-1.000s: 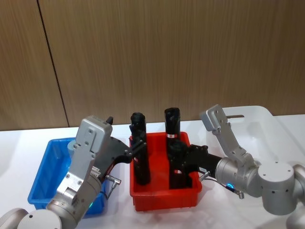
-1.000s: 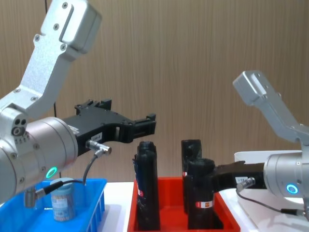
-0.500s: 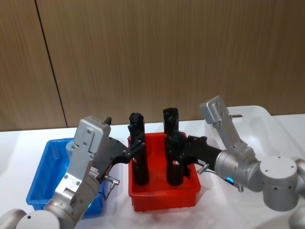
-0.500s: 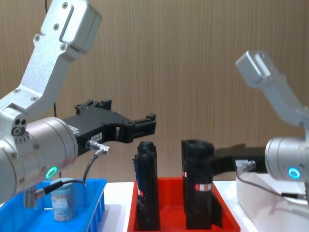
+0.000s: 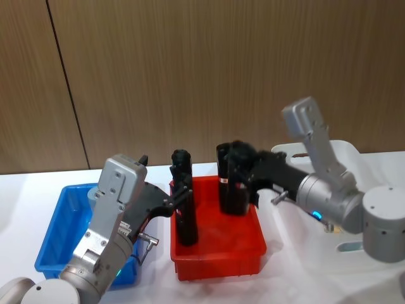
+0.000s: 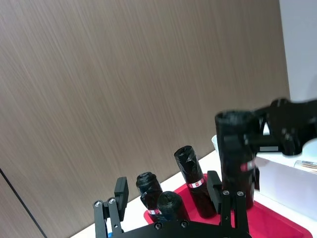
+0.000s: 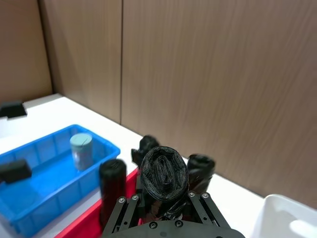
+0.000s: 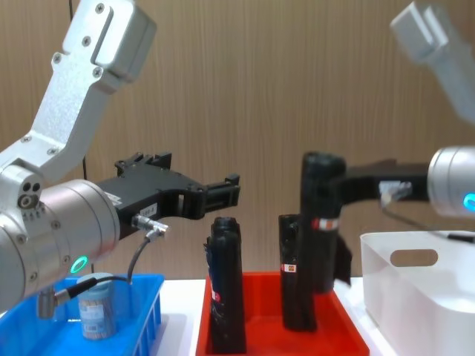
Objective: Pick the cotton swabs from the blue box and place them into the white box.
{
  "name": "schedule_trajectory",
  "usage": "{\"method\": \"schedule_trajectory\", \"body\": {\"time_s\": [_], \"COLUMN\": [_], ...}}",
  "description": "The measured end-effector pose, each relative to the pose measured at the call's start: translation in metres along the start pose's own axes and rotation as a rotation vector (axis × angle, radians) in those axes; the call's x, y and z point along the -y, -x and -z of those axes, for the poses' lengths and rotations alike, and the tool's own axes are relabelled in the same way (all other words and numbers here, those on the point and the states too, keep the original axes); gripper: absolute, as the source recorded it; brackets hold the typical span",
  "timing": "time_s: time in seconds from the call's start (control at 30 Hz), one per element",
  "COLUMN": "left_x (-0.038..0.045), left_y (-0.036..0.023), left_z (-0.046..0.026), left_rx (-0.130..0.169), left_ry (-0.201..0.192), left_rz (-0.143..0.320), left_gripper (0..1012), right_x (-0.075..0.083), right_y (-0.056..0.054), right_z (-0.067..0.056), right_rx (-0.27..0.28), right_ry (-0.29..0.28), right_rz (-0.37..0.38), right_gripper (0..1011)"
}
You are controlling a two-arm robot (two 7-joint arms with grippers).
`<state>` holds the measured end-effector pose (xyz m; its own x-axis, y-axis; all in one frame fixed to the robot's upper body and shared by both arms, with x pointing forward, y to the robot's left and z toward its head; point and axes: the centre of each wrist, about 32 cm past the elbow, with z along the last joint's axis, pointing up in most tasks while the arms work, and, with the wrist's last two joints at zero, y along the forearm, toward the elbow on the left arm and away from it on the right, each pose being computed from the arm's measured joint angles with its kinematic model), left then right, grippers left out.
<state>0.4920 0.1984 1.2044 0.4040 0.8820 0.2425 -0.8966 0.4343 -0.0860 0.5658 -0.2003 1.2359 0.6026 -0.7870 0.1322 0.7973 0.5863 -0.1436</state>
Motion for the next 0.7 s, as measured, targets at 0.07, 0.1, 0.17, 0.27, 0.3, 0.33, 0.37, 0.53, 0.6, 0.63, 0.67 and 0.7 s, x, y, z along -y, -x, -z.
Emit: {"method": "schedule_trajectory", "body": {"time_s": [0.07, 0.1, 0.17, 0.27, 0.3, 0.33, 0.37, 0.53, 0.6, 0.63, 0.67, 0.7], "left_x": [0.0, 0.0, 0.0, 0.0, 0.0, 0.0, 0.0, 0.0, 0.0, 0.0, 0.0, 0.0], "left_y": [0.0, 0.0, 0.0, 0.0, 0.0, 0.0, 0.0, 0.0, 0.0, 0.0, 0.0, 0.0], "left_z": [0.0, 0.0, 0.0, 0.0, 0.0, 0.0, 0.0, 0.0, 0.0, 0.0, 0.0, 0.0], "left_rx": [0.0, 0.0, 0.0, 0.0, 0.0, 0.0, 0.0, 0.0, 0.0, 0.0, 0.0, 0.0], "left_ry": [0.0, 0.0, 0.0, 0.0, 0.0, 0.0, 0.0, 0.0, 0.0, 0.0, 0.0, 0.0], "left_rz": [0.0, 0.0, 0.0, 0.0, 0.0, 0.0, 0.0, 0.0, 0.0, 0.0, 0.0, 0.0], "left_gripper": [1004, 1004, 1004, 1004, 1004, 1004, 1004, 1004, 1004, 1004, 1004, 1004], "right_x": [0.002, 0.005, 0.007, 0.012, 0.015, 0.016, 0.019, 0.027, 0.031, 0.032, 0.033, 0.035], "right_y": [-0.003, -0.005, -0.008, -0.014, -0.018, -0.02, -0.023, -0.033, -0.039, -0.04, -0.042, -0.045], "right_z": [-0.005, -0.008, -0.012, -0.019, -0.022, -0.024, -0.026, -0.034, -0.036, -0.037, -0.037, -0.038], "right_rx": [0.005, 0.008, 0.012, 0.022, 0.026, 0.029, 0.035, 0.053, 0.063, 0.066, 0.07, 0.078], "right_ry": [-0.012, -0.023, -0.032, -0.051, -0.058, -0.063, -0.07, -0.086, -0.09, -0.09, -0.091, -0.091], "right_rz": [0.01, 0.019, 0.029, 0.055, 0.067, 0.075, 0.089, 0.132, 0.154, 0.16, 0.169, 0.182], "right_gripper": [359, 359, 359, 359, 359, 359, 359, 359, 359, 358, 359, 359]}}
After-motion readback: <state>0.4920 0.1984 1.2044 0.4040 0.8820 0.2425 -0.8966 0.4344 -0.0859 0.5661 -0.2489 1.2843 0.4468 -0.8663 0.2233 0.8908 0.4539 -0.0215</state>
